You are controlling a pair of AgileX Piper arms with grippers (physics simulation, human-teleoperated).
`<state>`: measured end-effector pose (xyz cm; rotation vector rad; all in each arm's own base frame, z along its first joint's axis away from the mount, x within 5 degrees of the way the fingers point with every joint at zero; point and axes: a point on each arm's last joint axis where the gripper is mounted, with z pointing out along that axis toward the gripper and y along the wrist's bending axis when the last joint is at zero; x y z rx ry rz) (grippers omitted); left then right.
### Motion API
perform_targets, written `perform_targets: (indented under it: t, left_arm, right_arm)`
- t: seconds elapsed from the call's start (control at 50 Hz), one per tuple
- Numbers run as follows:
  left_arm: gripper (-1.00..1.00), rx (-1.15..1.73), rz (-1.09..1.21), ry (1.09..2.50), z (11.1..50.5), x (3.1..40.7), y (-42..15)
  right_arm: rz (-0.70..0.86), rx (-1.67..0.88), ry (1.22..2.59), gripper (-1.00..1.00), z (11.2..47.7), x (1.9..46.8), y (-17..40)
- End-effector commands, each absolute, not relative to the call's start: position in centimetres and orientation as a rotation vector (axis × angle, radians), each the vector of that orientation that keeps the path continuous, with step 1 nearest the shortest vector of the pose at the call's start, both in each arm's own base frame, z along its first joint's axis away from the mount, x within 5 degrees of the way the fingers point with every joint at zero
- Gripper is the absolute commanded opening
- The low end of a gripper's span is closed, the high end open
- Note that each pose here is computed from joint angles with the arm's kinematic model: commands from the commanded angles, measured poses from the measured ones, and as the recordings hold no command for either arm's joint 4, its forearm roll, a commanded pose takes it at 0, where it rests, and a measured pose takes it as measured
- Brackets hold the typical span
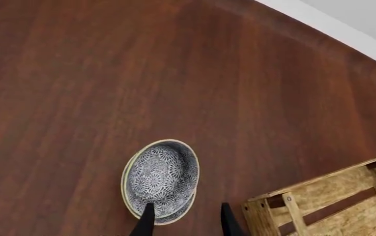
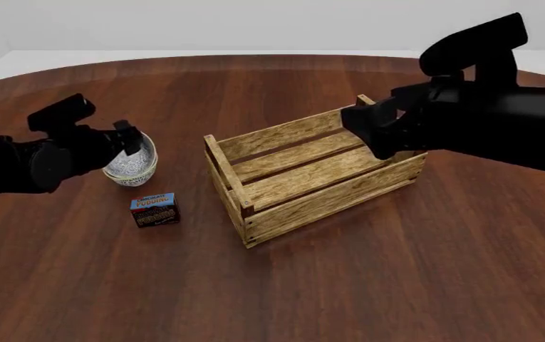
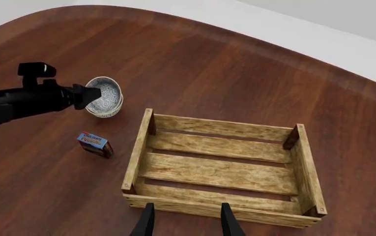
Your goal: Stack the right bowl on the left bowl and place them in the tray.
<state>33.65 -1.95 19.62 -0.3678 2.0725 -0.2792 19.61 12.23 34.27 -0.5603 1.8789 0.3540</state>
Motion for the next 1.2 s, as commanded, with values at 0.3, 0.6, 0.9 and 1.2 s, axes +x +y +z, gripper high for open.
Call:
perform_targets:
  t: [0.3, 0.6, 0.9, 1.2]
  left_arm:
    - [1.0, -0.115, -0.135, 2.15, 22.1, 33.9, -2.1]
    - [1.0, 0.093, -0.02, 2.214, 22.7, 33.7, -2.0]
    - [1.0, 0.099, 0.058, 2.239, 22.1, 34.4, 0.3]
    - [1.0, 0.134, 0.099, 2.273, 20.1, 35.3, 1.3]
  right_arm:
    - [0.353, -0.565, 1.878, 1.0, 34.3, 19.5, 12.2]
    - [0.354, -0.562, 1.877, 1.0, 34.3, 19.5, 12.2]
    - [0.353, -0.565, 1.885, 1.0, 34.1, 19.7, 12.4]
    - [0.348, -0.571, 1.899, 1.0, 33.5, 20.3, 12.7]
